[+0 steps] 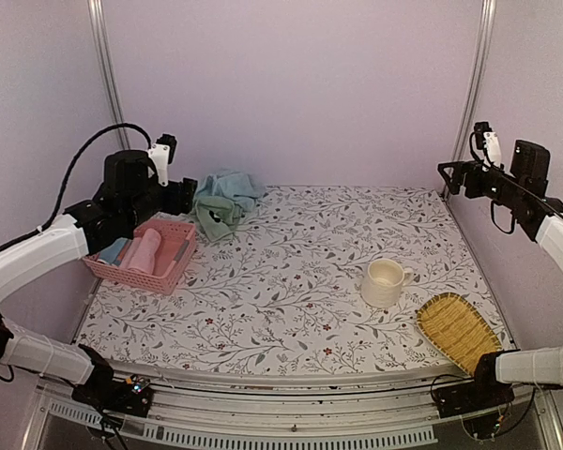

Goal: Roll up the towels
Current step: Reset both arms

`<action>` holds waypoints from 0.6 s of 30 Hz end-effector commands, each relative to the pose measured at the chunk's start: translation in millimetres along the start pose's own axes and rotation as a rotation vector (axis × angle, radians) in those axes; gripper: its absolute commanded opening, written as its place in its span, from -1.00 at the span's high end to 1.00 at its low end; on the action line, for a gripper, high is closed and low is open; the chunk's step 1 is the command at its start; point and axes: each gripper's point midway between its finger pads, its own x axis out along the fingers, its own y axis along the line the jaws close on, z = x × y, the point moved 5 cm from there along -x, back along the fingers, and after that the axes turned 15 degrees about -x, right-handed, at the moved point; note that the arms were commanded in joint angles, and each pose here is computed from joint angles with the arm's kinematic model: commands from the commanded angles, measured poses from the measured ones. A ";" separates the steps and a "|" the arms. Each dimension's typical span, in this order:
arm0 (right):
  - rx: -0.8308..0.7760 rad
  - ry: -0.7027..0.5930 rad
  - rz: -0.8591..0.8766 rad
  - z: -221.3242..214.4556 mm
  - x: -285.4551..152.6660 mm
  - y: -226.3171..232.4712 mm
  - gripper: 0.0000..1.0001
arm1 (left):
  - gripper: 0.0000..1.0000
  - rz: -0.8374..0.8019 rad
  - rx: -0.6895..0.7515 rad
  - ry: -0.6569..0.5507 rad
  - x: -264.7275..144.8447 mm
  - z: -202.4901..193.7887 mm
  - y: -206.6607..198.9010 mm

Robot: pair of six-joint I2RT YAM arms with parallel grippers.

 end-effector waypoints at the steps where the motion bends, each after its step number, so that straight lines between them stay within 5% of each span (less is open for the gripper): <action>1: -0.105 0.048 0.103 -12.4 3.8 19.0 -0.90 | -0.54 -0.075 0.017 0.043 0.7 -10.4 4.9; 5: -0.198 0.099 0.227 -26.1 5.6 43.8 -0.62 | -0.47 -0.117 0.047 0.080 0.6 -22.5 4.4; 13: -0.402 0.192 0.609 -58.6 3.0 140.1 0.62 | -0.45 -0.156 0.106 0.112 -4.1 -40.8 4.1; 18: -0.545 0.289 0.841 -94.1 -5.1 204.7 0.89 | -0.45 -0.163 0.120 0.118 -5.9 -45.5 5.3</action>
